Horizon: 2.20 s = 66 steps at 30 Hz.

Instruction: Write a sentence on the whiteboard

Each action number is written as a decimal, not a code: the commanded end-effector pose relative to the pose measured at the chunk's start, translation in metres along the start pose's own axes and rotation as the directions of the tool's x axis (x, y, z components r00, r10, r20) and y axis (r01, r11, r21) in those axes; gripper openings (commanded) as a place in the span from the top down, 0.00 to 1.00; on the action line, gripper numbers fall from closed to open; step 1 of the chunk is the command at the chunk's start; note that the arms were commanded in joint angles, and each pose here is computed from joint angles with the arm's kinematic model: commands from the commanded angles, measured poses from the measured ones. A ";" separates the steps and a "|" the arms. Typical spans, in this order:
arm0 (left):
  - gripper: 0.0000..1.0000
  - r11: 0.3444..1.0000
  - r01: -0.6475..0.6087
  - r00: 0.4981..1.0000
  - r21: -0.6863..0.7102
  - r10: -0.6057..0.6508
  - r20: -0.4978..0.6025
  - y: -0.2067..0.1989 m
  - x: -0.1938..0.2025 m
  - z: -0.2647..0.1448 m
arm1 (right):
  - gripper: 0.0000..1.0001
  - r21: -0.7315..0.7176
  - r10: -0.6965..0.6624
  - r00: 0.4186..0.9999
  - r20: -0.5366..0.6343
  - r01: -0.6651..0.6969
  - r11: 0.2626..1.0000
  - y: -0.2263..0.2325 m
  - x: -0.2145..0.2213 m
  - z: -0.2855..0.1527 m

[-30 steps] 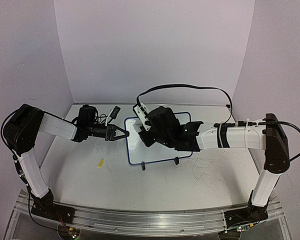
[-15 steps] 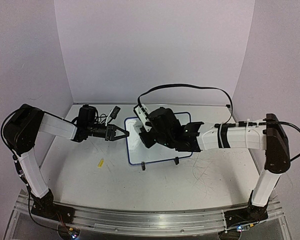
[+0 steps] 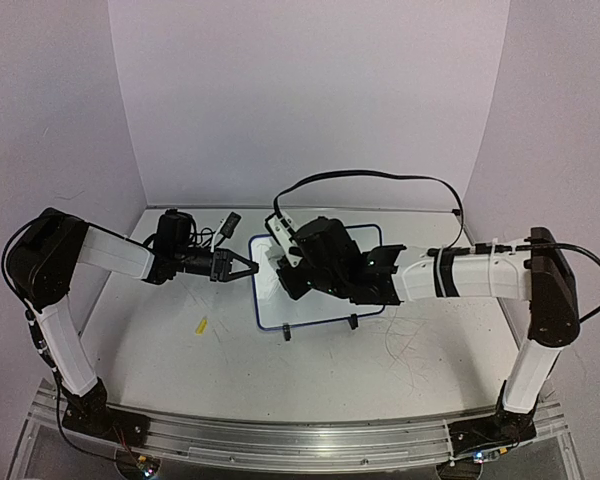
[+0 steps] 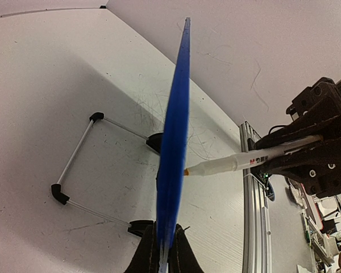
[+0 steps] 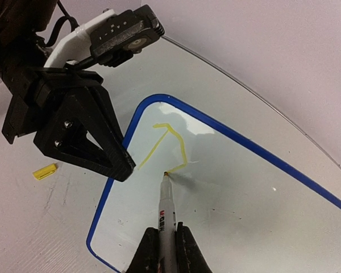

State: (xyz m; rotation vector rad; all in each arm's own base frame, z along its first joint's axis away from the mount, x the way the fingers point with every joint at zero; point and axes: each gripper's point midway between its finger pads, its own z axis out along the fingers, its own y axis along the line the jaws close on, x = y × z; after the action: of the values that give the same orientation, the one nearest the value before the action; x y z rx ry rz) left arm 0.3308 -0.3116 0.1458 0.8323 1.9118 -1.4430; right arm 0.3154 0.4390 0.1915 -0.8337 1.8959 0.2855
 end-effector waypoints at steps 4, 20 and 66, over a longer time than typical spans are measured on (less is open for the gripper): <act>1.00 0.999 -0.043 0.999 -0.002 0.043 0.021 -0.010 -0.016 -0.004 | 1.00 -0.028 0.009 1.000 -0.007 -0.009 1.000 0.013 0.001 0.009; 1.00 0.999 -0.039 0.999 -0.012 0.039 0.017 -0.007 -0.013 -0.004 | 1.00 -0.043 0.065 0.996 0.056 -0.062 0.997 0.010 -0.026 -0.008; 1.00 0.998 -0.049 0.999 -0.037 0.049 0.010 -0.004 -0.013 -0.004 | 1.00 -0.036 -0.063 0.986 0.157 0.070 0.997 -0.019 -0.044 -0.029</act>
State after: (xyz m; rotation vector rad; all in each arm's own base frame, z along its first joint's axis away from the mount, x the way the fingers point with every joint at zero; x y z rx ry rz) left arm 0.3302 -0.3102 0.1458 0.8413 1.9163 -1.4206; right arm 0.3119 0.4239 0.2236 -0.9320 1.7768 0.3335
